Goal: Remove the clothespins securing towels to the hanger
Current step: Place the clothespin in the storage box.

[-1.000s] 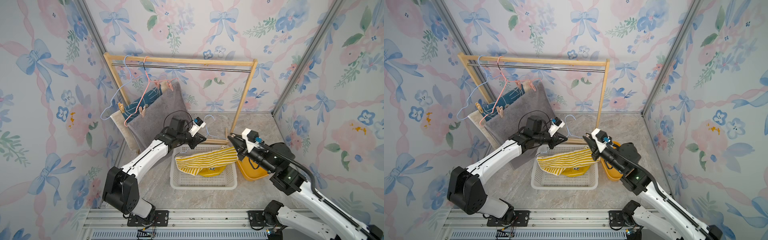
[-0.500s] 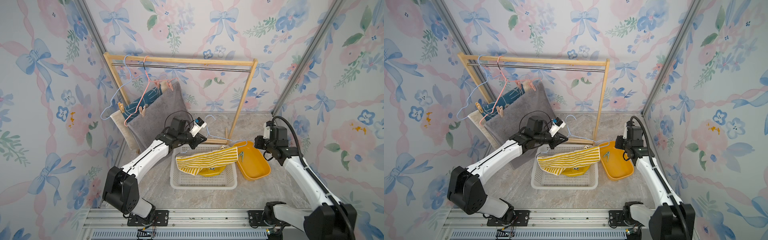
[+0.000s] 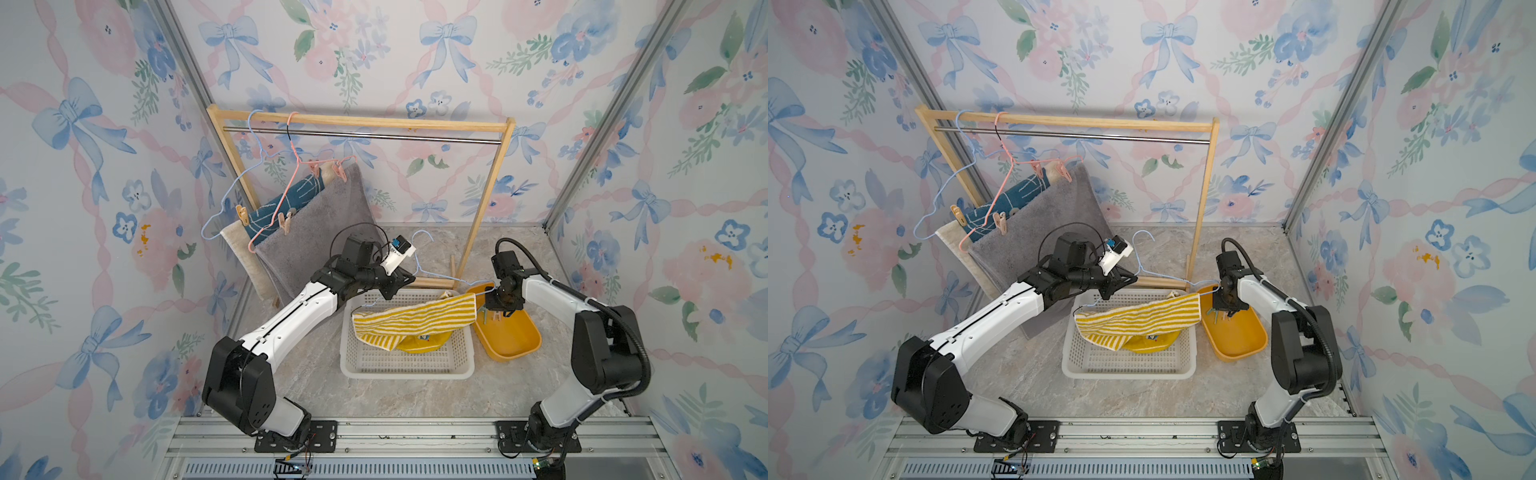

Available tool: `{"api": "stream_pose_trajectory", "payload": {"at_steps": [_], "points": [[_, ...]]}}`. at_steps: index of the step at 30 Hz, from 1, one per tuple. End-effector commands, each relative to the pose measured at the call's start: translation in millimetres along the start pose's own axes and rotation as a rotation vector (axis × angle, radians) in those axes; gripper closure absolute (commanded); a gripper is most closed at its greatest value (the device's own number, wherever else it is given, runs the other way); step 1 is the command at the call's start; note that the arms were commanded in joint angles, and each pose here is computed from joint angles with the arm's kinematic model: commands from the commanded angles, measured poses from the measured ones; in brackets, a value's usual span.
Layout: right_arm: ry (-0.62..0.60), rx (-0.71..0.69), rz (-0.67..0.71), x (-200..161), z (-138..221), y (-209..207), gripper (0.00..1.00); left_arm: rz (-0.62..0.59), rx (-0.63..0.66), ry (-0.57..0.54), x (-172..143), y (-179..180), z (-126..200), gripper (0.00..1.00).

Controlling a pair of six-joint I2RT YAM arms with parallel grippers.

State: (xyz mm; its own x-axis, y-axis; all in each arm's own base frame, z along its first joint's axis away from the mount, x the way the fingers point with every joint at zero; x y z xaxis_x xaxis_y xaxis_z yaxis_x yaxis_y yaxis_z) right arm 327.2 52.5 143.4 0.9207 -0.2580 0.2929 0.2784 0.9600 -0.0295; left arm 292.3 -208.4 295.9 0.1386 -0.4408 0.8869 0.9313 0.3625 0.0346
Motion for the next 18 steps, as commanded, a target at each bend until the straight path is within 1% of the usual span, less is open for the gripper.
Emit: {"api": "stream_pose_trajectory", "payload": {"at_steps": [1, 7, 9, 11, 13, 15, 16, 17, 18], "points": [[0.07, -0.086, 0.052, -7, -11, 0, 0.96, -0.032, 0.01, -0.016, 6, -5, 9, 1.0], [0.087, -0.095, 0.053, -9, -18, -5, 0.81, -0.032, 0.008, -0.018, 7, -4, 8, 1.0], [0.076, -0.074, 0.047, -7, -13, -6, 0.65, -0.033, 0.009, -0.019, 8, -4, 9, 1.0], [0.05, -0.02, 0.013, -2, -3, -10, 0.55, -0.032, 0.011, -0.018, 8, -5, 9, 1.0], [0.008, 0.068, -0.053, 6, 15, -19, 0.5, -0.032, 0.012, -0.017, 7, -5, 9, 1.0], [-0.073, 0.164, -0.127, 16, 45, -32, 0.46, -0.034, 0.015, -0.018, 8, -5, 10, 1.0], [-0.117, 0.196, -0.162, 19, 60, -39, 0.45, -0.031, 0.017, -0.016, 7, -5, 10, 1.0], [-0.176, 0.219, -0.195, 22, 79, -46, 0.39, -0.031, 0.016, -0.017, 7, -5, 10, 1.0], [-0.238, 0.25, -0.219, 24, 100, -54, 0.37, -0.031, 0.016, -0.016, 7, -5, 9, 1.0]]}}
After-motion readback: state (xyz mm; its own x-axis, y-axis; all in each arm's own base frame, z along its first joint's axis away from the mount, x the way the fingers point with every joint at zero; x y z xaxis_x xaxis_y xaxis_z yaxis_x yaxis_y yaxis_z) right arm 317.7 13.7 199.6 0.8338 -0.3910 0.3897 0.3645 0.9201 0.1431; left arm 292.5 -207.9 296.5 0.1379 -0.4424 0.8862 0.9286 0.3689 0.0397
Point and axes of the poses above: each gripper's point midway between its finger pads, its own z axis back along the fingers, its own y axis along the line the jaws close on, x = y × z, the point moved 10 cm from there along z, back along the fingers, and after that the axes turned 13 degrees about -z, right-handed, at the moved point
